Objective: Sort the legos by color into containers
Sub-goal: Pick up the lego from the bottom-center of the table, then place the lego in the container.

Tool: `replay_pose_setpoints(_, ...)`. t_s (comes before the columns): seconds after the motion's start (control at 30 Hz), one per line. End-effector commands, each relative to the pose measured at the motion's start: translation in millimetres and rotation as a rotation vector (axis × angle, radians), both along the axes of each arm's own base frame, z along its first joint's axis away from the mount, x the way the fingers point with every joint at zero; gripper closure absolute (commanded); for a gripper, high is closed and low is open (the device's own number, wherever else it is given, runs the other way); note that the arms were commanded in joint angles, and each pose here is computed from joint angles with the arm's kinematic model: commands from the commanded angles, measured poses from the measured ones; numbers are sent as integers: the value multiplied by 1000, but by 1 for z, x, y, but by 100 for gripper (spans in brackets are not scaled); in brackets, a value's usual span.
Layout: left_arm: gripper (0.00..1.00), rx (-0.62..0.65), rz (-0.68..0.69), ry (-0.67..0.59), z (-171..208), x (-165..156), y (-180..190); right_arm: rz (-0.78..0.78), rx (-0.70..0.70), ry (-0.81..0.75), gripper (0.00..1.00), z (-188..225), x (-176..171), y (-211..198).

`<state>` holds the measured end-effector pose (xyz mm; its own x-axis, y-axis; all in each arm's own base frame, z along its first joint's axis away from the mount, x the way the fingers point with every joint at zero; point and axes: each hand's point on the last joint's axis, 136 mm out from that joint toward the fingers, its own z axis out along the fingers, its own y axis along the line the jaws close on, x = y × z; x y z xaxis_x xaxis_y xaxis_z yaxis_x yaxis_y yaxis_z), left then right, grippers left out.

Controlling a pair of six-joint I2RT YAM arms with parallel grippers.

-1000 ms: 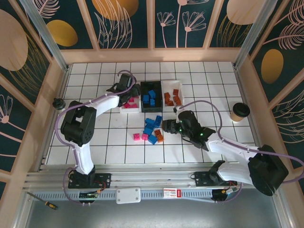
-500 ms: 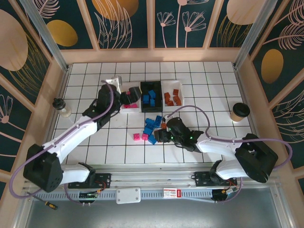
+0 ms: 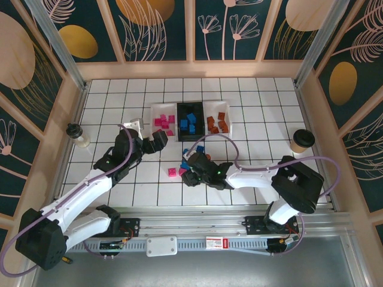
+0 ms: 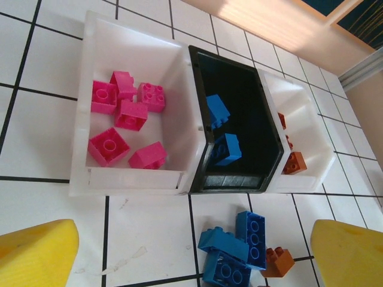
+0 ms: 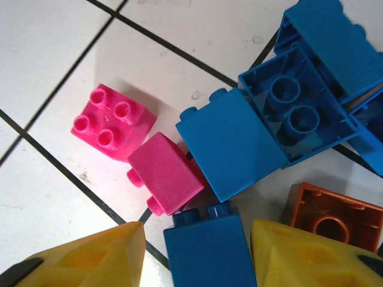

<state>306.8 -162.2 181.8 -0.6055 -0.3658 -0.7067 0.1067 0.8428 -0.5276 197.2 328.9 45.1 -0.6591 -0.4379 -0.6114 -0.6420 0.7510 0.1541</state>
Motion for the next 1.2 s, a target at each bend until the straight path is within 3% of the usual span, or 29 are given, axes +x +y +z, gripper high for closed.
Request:
replay_pose_setpoints(0.0, 1, 28, 30, 34, -13, -5, 9, 44, -71, -6, 52, -5, -7, 2)
replay_pose_setpoints(0.17, 1, 32, 26, 37, -15, -6, 9, 109, -27, 38, 53, 2, -28, 17)
replay_pose_setpoints(0.3, 1, 39, 29, 40, -17, -6, 9, 21, -126, -7, 48, -10, -14, 2)
replay_pose_setpoints(0.47, 1, 41, 27, 45, -18, -6, 9, 29, -177, 6, 45, -27, -18, 4)
replay_pose_setpoints(0.63, 1, 47, 41, 37, -16, -6, 13, 47, -135, 0, 61, -21, -21, 9)
replay_pose_setpoints(0.77, 1, 56, 59, 39, -17, -7, 17, 87, -46, -8, 77, 5, -26, 14)
replay_pose_setpoints(0.87, 1, 68, 65, 49, -23, -9, 19, 105, 37, -11, 83, 31, -26, 17)
replay_pose_setpoints(1.03, 1, 68, 54, 57, -31, -15, 20, 69, 180, -83, 85, 92, 6, 15)
replay_pose_setpoints(1.17, 1, 71, 34, 72, -38, -19, 19, -70, 271, -184, 85, 137, 77, -2)
